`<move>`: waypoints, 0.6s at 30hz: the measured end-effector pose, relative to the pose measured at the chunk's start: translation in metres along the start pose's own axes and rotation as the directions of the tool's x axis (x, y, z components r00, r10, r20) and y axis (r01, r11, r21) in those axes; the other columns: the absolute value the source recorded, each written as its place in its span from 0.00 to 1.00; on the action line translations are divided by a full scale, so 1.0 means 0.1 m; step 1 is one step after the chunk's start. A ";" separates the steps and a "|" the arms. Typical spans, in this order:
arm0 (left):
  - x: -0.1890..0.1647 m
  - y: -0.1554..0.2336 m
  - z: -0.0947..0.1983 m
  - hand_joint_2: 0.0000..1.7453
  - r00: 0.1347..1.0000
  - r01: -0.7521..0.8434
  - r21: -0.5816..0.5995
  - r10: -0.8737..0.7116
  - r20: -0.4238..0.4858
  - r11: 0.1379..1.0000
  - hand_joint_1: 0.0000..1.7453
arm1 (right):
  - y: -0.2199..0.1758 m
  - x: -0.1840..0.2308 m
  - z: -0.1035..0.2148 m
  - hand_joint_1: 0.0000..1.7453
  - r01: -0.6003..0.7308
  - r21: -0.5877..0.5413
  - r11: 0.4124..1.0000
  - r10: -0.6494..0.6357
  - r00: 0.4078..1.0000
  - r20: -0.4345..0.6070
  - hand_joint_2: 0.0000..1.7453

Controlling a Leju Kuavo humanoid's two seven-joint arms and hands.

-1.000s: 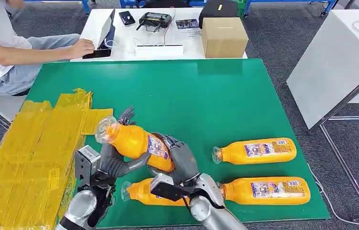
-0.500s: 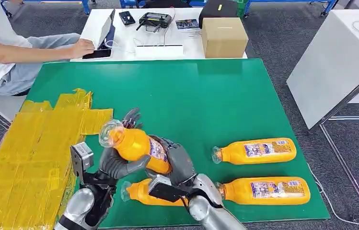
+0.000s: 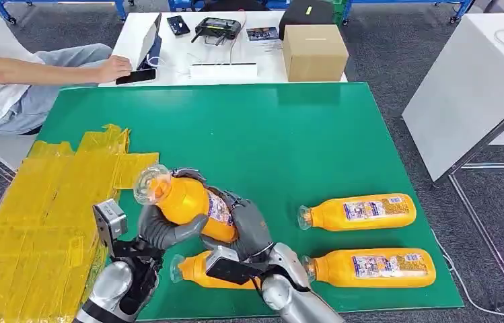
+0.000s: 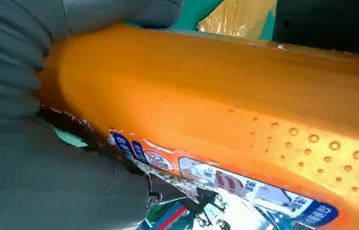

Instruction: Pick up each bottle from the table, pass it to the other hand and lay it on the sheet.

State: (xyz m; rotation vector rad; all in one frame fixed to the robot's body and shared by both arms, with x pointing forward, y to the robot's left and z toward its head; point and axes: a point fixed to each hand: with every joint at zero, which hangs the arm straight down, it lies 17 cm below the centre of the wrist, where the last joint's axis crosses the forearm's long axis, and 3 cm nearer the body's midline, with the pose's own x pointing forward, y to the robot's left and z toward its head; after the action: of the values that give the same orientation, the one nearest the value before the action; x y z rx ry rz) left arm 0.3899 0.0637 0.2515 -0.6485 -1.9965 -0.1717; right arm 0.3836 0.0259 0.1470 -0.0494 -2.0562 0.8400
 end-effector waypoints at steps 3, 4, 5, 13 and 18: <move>0.01 0.00 -0.01 1.00 1.000 0.001 0.000 -0.001 0.003 1.000 1.00 | -0.01 0.02 0.00 1.00 0.003 -0.003 1.000 -0.003 1.000 0.003 1.00; 0.01 0.00 -0.01 1.00 1.000 0.001 0.000 -0.001 0.004 1.000 1.00 | -0.01 0.02 0.00 1.00 0.004 -0.004 1.000 -0.004 1.000 0.002 1.00; 0.01 0.00 -0.01 1.00 1.000 0.002 0.000 -0.002 0.004 1.000 1.00 | 0.00 0.02 0.00 1.00 0.004 -0.004 1.000 -0.004 1.000 0.002 1.00; 0.01 0.02 -0.02 1.00 1.000 0.005 0.007 -0.005 0.005 1.000 1.00 | -0.01 0.02 0.00 1.00 0.004 -0.005 1.000 -0.004 1.000 0.004 1.00; 0.02 0.06 -0.02 1.00 1.000 0.017 0.029 -0.017 0.013 0.999 1.00 | -0.01 0.04 0.01 1.00 0.029 -0.010 1.000 -0.029 1.000 0.000 1.00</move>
State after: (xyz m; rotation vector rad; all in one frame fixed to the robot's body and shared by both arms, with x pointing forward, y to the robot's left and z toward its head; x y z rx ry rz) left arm 0.3937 0.0686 0.2537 -0.6159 -2.0136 -0.1489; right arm 0.3807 0.0258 0.1498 -0.0251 -2.0567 0.8114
